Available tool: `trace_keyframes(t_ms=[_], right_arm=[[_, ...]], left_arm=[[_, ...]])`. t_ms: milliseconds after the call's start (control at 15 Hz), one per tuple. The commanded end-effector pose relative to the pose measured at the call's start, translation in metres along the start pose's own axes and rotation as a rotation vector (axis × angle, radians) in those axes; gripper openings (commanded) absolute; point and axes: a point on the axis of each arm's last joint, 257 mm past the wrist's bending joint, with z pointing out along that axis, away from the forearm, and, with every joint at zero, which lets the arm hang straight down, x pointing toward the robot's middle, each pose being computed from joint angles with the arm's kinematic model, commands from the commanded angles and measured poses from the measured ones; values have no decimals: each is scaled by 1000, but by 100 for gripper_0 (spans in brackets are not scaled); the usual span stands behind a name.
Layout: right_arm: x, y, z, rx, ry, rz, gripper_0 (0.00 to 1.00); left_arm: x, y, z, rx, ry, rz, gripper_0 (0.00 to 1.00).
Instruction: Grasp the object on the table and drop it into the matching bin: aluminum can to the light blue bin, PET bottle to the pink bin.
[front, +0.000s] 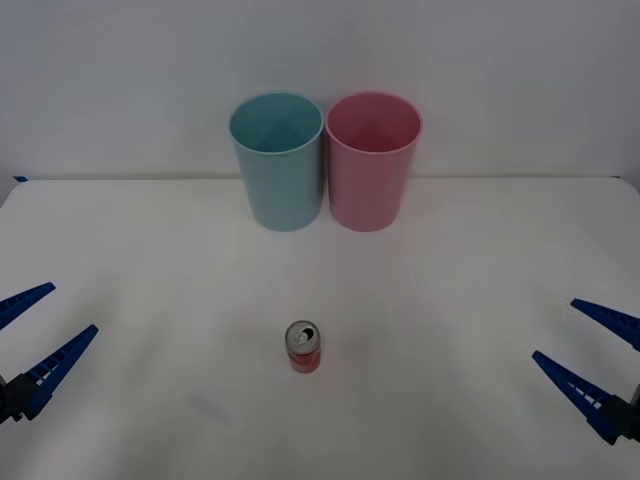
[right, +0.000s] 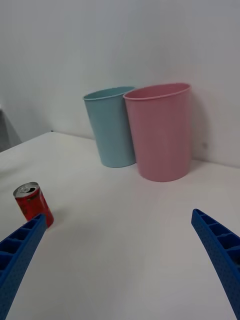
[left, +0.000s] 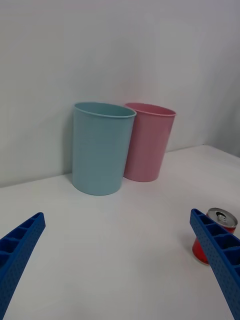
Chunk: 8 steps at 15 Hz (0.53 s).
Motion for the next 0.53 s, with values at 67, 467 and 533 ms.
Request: trace_keyframes(t_ms=[67,467,533], right_arm=[[21,12,8,-36,19,26,100],[52,37,27,-105,31,-1,100],[58,37,31,-112,32,-20,100]], left_arm=[[0,0,0,0,0,0,100],[0,0,0,0,0,0,100],[0,0,0,0,0,0,100]])
